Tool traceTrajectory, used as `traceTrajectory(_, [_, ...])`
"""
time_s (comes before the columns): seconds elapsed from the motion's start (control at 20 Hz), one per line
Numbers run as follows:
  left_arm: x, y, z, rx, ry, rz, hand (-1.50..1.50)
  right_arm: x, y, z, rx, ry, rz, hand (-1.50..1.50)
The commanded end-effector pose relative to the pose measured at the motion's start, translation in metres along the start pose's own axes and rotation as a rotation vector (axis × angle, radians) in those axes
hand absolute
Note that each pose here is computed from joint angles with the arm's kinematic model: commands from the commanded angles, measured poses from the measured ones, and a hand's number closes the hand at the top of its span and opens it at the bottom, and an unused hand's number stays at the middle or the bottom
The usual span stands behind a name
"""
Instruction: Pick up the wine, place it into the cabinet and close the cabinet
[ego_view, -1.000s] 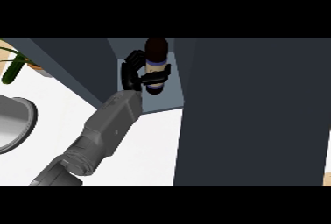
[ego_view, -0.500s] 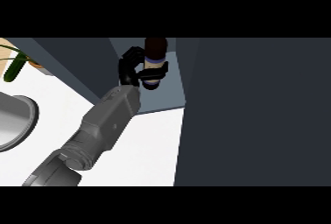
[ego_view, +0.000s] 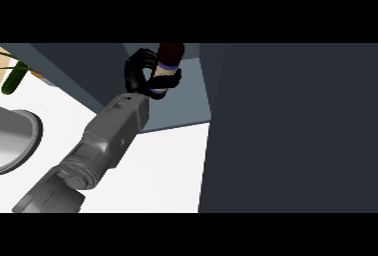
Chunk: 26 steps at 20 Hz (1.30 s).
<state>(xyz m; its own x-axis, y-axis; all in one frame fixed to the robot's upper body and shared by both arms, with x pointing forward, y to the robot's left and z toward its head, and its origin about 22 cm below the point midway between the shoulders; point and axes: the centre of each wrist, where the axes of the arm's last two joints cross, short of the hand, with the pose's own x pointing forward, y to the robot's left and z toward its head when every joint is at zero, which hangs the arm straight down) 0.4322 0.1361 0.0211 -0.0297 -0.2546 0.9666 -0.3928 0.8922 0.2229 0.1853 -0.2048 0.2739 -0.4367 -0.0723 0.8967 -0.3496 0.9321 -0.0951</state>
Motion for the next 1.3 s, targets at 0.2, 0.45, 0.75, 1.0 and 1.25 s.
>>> traceTrajectory(0.2, [-0.009, 0.015, -0.005, 0.086, -0.003, -0.147, 1.5, 0.004, -0.003, 0.005, 0.014, -0.008, -0.005, -1.5])
traceTrajectory(0.45, [-0.032, 0.037, -0.005, 0.101, -0.002, -0.224, 1.5, 0.003, 0.002, 0.003, 0.02, -0.022, 0.007, -1.5])
traceTrajectory(0.75, [-0.033, 0.043, -0.008, 0.053, 0.015, -0.197, -1.5, 0.006, 0.003, 0.004, 0.038, -0.04, -0.017, -1.5])
traceTrajectory(1.0, [-0.024, 0.045, -0.015, 0.049, 0.041, -0.181, -1.5, 0.005, 0.005, 0.005, 0.053, -0.026, -0.014, -1.5])
traceTrajectory(1.25, [-0.026, 0.049, -0.016, 0.034, 0.009, -0.169, -1.5, 0.005, 0.002, 0.001, 0.024, -0.033, -0.006, -1.5])
